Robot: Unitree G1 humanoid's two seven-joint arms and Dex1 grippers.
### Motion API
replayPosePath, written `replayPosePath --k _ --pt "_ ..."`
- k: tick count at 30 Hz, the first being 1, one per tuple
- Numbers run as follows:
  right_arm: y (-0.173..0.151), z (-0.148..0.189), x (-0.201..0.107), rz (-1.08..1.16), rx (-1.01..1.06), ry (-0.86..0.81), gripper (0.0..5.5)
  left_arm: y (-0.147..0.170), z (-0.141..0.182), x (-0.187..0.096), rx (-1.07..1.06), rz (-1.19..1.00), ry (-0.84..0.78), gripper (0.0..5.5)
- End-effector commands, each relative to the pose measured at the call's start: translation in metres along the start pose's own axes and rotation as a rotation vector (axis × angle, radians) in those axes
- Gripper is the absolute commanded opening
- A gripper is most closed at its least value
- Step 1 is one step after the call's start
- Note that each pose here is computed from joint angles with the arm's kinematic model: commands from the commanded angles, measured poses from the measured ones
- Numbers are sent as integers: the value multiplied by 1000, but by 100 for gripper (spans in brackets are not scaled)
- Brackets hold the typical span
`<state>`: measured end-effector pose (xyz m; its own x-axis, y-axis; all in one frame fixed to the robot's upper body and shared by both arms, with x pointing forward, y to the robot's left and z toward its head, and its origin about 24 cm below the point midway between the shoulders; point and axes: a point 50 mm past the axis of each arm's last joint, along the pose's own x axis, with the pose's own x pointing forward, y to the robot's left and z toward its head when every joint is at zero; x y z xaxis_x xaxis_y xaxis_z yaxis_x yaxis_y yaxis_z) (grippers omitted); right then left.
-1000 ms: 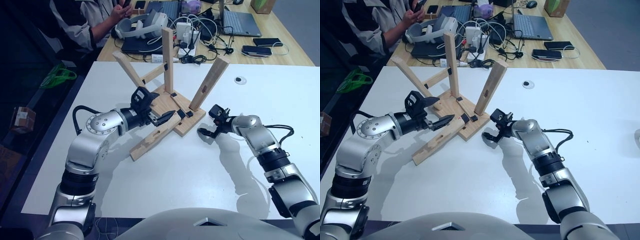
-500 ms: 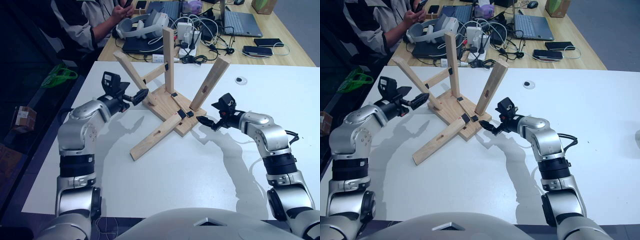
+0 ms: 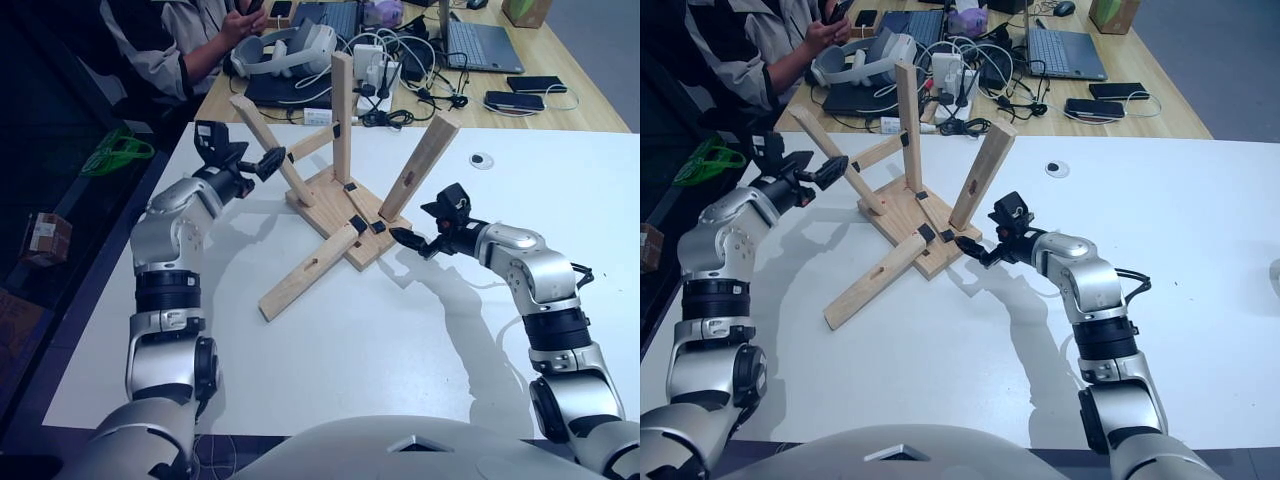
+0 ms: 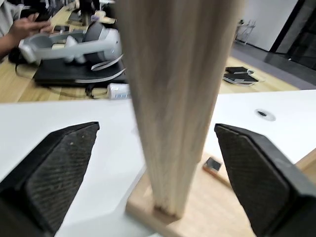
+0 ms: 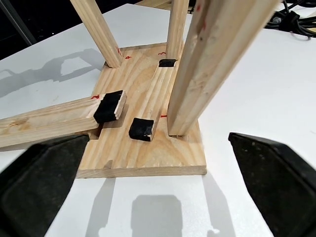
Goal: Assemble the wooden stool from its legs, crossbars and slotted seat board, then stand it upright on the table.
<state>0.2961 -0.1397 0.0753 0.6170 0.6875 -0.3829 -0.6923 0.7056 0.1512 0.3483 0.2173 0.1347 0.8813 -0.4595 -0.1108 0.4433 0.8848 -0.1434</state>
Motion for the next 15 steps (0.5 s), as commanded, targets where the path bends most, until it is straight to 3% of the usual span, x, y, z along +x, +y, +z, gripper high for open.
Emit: replayPosePath --k 1,8,15 --pt "-5 4 -6 16 -11 3 537 -18 5 6 41 -196 33 436" --pt "-16 -12 -18 59 -12 81 537 -38 -16 -7 91 -358 159 436" --pt "-32 -18 6 32 -27 89 537 -41 -18 -8 125 -319 165 436"
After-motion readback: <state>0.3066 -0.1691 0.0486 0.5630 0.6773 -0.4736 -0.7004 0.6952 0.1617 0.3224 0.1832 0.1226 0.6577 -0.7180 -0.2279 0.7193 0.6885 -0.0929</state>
